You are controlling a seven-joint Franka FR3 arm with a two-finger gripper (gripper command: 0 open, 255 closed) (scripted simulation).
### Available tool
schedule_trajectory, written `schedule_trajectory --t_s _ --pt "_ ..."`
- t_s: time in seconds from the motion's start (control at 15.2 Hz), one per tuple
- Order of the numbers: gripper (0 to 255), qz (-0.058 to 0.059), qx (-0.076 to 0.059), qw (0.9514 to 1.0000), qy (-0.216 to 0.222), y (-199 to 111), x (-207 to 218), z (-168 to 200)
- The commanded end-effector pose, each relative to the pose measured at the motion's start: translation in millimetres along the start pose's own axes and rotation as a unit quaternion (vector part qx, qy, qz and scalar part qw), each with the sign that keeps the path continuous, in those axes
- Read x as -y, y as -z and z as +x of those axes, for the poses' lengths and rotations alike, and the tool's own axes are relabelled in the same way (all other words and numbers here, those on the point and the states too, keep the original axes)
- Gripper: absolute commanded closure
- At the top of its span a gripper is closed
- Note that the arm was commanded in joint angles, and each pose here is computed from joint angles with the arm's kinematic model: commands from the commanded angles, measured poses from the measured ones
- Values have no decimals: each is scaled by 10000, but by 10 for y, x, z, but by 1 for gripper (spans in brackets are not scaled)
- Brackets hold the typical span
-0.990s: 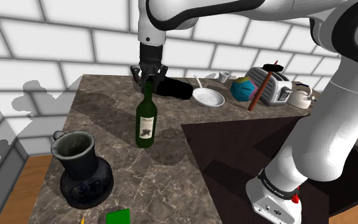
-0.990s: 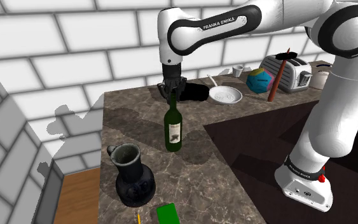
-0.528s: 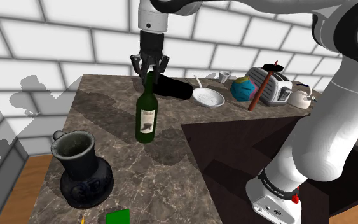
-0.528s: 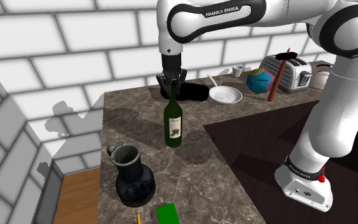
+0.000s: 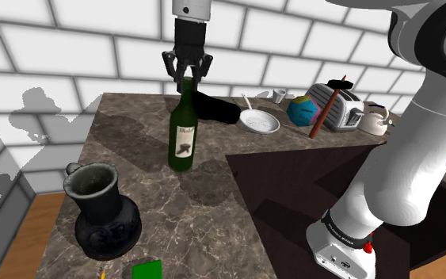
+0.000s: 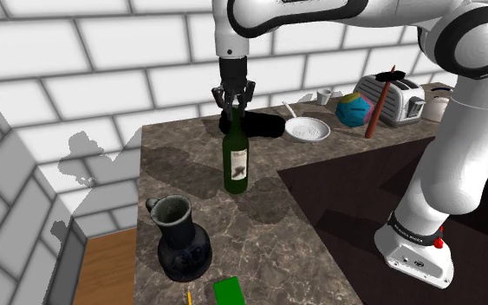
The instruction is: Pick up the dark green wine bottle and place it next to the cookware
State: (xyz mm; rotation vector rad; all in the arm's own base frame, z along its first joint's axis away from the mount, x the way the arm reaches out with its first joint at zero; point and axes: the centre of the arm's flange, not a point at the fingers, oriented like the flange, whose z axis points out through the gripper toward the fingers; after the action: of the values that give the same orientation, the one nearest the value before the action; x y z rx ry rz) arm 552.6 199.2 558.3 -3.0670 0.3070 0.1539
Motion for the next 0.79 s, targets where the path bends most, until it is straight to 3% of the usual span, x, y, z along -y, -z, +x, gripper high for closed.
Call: schedule_trajectory --t_s 0.0,0.33,0.73 --pt "255 0 0 10000 0 113 -3 -10" --pt "255 0 0 10000 0 363 8 -37" --pt "255 0 0 10000 0 412 -775 69"
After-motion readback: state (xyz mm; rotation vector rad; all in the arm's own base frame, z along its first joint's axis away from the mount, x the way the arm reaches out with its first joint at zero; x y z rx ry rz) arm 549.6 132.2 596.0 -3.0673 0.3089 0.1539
